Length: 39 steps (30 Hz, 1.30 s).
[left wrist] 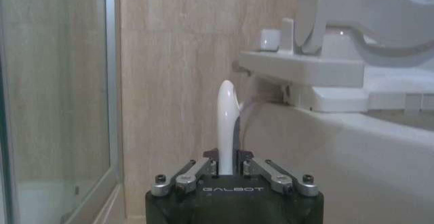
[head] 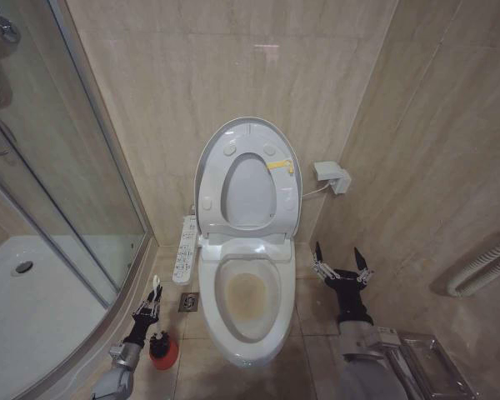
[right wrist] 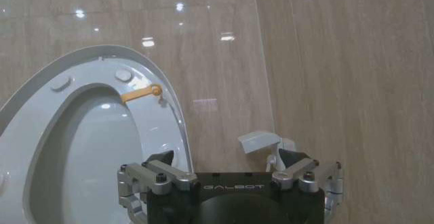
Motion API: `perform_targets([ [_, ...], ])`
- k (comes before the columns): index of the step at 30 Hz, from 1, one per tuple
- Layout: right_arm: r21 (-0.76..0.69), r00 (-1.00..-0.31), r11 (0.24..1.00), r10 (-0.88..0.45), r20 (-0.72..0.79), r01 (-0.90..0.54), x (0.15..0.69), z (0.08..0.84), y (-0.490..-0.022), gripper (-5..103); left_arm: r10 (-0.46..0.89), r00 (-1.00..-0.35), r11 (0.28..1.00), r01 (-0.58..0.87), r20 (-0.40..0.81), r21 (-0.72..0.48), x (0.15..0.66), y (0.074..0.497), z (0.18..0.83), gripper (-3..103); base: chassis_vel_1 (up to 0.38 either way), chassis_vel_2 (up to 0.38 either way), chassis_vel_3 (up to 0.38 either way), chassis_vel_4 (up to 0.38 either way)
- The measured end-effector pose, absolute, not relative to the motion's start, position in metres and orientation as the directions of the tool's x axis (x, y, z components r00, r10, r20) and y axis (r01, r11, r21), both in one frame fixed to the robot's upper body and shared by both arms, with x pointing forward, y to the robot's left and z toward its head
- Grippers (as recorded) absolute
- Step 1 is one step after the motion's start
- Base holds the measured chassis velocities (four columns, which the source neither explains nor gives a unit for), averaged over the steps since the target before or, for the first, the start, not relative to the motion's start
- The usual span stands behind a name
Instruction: Open the toilet lid, clean the toilet bowl with a toilet brush, close the toilet lid, and flush.
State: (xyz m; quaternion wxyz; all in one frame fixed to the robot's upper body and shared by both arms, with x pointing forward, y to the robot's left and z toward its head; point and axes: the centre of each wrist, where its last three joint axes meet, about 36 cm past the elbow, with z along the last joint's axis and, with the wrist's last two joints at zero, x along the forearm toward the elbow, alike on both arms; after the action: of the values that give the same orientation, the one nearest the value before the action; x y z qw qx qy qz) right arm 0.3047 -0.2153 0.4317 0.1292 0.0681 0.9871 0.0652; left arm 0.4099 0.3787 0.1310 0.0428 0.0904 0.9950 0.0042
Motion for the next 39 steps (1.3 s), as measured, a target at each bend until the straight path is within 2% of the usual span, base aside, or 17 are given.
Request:
perform_targets([
  [11, 0.146, -0.957, 0.982, 0.151, -0.246, 0.118, 0.305, 0.432, -0.215, 100, 0.191, -0.98, 0.981, 0.189, -0.047, 0.032, 0.414, 0.381, 0.124, 17, 0.0, 0.0, 0.0, 0.0],
  [39, 0.146, -0.957, 0.982, 0.151, -0.246, 0.118, 0.305, 0.432, -0.215, 100, 0.157, -0.983, 0.988, 0.158, -0.095, 0.0, 0.409, 0.377, 0.136, 17, 0.0, 0.0, 0.0, 0.0],
])
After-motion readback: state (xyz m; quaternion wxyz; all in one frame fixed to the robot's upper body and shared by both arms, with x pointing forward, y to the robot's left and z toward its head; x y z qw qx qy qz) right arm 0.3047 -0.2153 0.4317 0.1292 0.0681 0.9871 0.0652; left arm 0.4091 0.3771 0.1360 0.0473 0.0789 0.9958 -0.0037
